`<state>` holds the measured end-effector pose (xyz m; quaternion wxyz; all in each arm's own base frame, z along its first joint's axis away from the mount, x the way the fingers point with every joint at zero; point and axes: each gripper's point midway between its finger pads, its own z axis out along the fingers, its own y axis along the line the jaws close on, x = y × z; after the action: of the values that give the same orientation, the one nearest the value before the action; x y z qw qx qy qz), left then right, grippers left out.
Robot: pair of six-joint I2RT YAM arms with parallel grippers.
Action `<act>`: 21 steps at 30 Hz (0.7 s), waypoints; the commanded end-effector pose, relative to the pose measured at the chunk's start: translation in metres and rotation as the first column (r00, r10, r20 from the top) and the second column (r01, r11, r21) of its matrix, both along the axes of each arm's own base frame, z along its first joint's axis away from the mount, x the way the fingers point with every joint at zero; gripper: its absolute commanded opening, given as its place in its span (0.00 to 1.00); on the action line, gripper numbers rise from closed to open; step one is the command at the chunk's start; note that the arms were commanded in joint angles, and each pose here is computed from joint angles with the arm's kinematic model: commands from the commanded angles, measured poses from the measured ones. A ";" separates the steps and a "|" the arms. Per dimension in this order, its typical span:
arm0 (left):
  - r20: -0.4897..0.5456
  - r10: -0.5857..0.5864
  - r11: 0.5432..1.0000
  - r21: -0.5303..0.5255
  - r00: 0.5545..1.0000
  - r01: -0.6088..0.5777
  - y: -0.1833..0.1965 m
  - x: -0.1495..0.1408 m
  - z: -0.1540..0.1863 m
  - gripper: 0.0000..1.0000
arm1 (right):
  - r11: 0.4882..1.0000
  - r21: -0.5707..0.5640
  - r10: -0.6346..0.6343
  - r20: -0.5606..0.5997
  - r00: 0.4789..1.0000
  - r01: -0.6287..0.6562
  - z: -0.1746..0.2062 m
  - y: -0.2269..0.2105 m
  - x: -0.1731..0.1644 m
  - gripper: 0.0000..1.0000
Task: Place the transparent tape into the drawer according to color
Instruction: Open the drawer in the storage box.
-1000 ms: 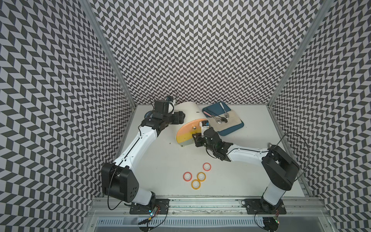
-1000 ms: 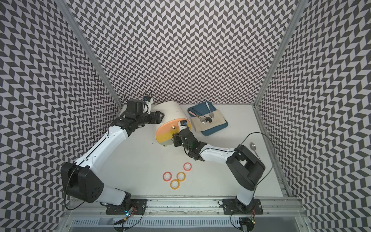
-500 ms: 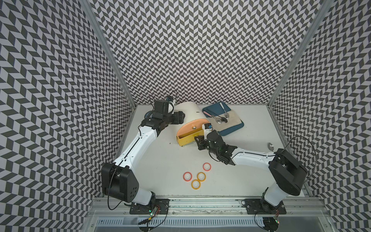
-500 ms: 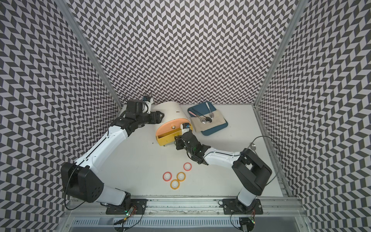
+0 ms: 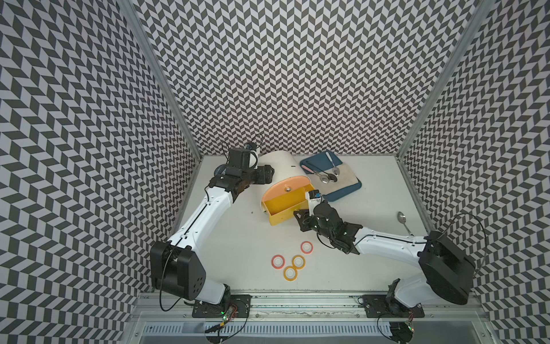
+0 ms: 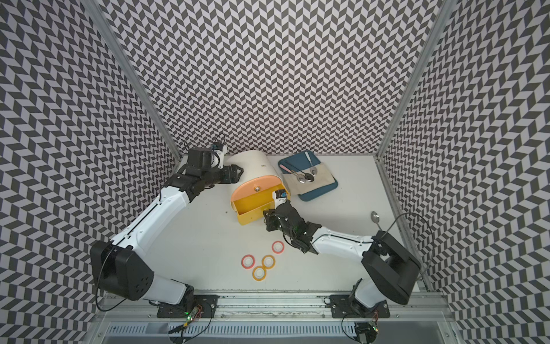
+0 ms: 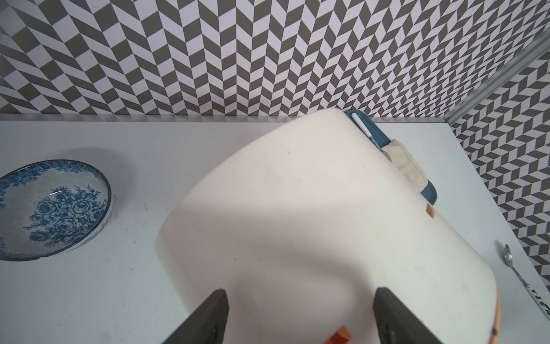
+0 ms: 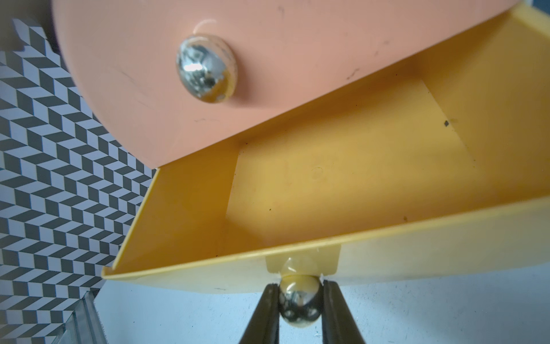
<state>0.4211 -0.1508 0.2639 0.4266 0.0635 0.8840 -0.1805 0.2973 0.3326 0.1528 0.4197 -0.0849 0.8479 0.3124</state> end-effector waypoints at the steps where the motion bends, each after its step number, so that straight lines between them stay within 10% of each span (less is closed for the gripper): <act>1: -0.124 0.003 0.998 0.068 0.992 0.005 0.008 -0.014 -0.040 0.80 | 1.000 0.012 0.004 0.008 1.000 -0.004 0.009 -0.002 -0.005 0.33; 4: -0.125 0.004 0.998 0.067 0.992 0.004 0.008 -0.014 -0.041 0.81 | 1.000 0.003 0.007 0.001 1.000 -0.007 0.012 -0.005 -0.009 0.35; 6: -0.123 0.005 0.998 0.064 0.992 0.002 0.008 -0.015 -0.040 0.81 | 1.000 -0.013 0.024 0.001 1.000 -0.024 0.017 -0.009 -0.014 0.71; 8: -0.117 0.006 0.998 0.057 0.993 0.000 0.008 -0.015 -0.038 0.83 | 0.999 -0.026 0.039 -0.002 0.999 -0.039 0.021 -0.012 -0.020 0.77; 21: -0.027 0.011 0.999 -0.046 1.000 -0.013 0.012 -0.026 -0.005 0.95 | 0.968 -0.198 0.112 -0.217 0.970 -0.156 -0.038 -0.043 -0.065 0.81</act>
<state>0.4064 -0.1421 0.2619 0.4281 0.0494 0.8823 -0.1892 0.2489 0.2973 0.1393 0.3374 -0.1348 0.8907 0.2733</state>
